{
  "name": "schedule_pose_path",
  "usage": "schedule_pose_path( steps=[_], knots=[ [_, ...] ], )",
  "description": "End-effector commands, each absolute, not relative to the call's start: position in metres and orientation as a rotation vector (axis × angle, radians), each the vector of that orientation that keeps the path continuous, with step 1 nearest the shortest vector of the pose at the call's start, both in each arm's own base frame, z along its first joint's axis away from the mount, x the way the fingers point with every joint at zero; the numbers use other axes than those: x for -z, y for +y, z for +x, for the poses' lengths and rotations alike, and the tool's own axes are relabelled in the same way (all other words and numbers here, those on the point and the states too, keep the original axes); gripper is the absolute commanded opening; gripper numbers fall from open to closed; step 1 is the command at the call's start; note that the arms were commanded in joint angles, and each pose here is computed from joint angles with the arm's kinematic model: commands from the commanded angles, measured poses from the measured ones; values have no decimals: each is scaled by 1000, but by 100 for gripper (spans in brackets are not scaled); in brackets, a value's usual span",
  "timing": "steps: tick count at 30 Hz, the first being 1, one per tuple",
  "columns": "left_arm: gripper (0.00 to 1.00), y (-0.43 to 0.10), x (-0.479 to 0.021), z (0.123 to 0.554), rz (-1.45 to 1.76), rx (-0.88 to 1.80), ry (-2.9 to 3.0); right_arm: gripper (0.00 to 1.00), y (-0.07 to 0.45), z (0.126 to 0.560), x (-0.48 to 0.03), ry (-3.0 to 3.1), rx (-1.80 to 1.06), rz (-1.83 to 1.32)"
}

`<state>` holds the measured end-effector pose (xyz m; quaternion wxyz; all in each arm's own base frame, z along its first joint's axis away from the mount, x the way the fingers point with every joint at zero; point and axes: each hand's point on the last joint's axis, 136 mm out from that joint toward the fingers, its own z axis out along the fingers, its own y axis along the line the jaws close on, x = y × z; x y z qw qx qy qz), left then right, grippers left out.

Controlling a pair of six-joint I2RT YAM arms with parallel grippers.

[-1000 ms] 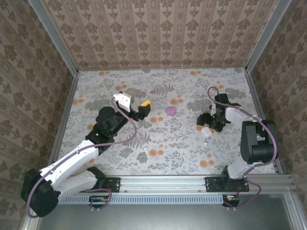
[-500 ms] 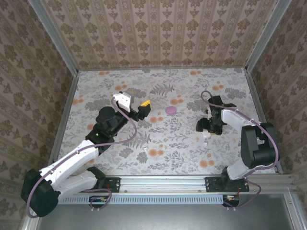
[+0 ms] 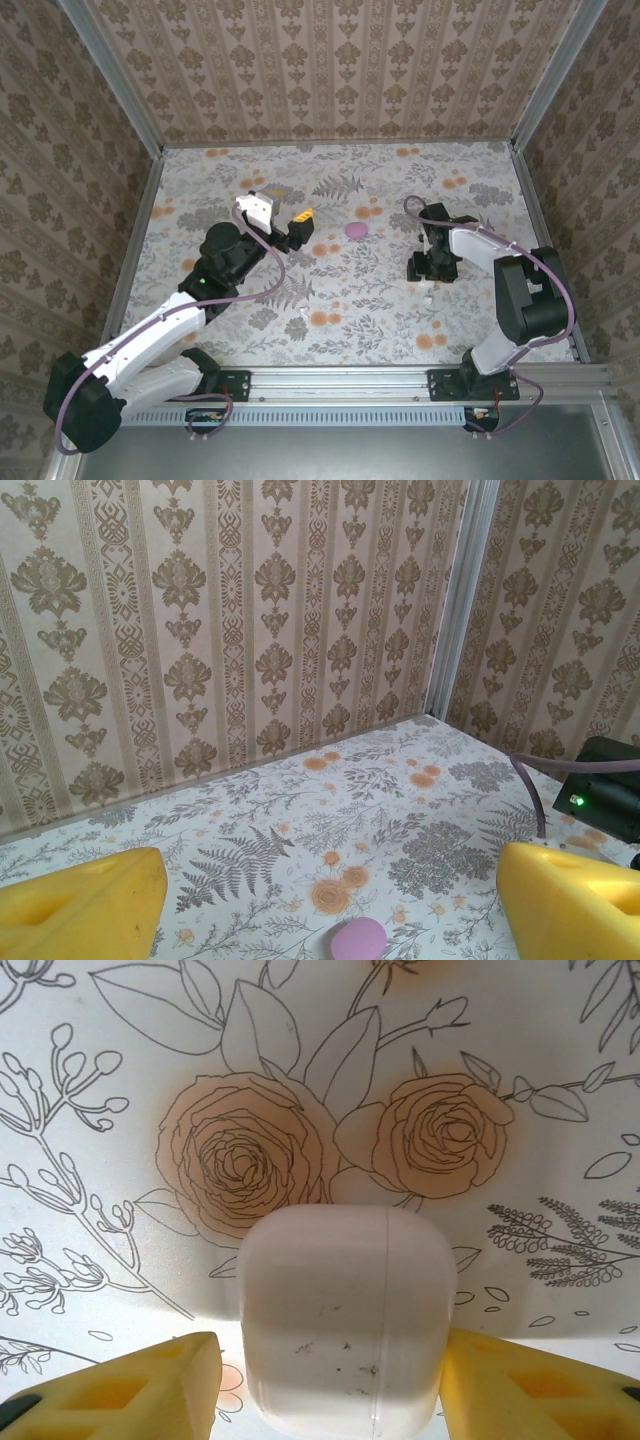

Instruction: Insert wireless bluetooth earbuds into charging case

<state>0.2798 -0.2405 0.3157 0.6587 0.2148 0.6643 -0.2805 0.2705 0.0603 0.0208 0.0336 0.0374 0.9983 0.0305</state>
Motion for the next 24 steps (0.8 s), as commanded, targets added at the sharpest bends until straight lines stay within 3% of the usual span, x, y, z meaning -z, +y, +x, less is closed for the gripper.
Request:
schedule_pose_path(
  steps=[1, 24],
  knots=[
    [87, -236, -320, 282, 459, 633, 1508, 60, 55, 266, -17, 3092, -18, 146],
    [87, -236, -317, 284, 446, 643, 1528, 50, 58, 268, -19, 3054, 22, 119]
  ],
)
